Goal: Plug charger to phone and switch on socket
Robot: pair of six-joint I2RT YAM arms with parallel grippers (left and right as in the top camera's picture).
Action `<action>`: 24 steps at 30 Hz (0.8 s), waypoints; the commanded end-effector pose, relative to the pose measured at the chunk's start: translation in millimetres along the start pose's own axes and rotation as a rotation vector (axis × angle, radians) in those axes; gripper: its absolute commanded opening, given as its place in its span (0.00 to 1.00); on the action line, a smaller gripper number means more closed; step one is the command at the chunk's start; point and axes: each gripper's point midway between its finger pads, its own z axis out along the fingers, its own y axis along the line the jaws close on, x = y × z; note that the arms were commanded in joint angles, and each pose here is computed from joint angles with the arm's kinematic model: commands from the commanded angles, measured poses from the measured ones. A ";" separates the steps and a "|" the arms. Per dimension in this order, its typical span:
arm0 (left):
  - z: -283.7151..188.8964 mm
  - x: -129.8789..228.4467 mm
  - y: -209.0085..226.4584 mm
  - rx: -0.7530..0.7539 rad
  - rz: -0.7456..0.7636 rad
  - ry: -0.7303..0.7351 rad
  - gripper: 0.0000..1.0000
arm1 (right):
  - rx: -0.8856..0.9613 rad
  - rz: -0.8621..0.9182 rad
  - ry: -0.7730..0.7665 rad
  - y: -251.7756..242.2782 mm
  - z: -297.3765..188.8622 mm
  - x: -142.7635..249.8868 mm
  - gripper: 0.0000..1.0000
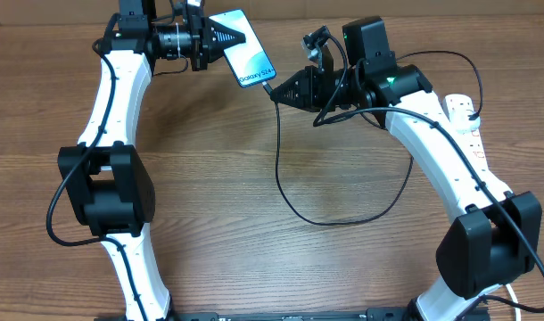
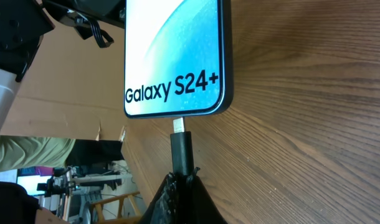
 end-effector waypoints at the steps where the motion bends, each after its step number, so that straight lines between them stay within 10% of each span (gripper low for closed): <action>1: -4.1 2.1 -12.2 0.020 0.021 0.007 0.04 | -0.015 -0.034 -0.010 6.9 -3.5 -1.8 0.04; 24: -0.4 3.9 -12.4 0.018 0.017 0.013 0.04 | -0.015 -0.035 -0.011 7.0 -3.5 -2.1 0.04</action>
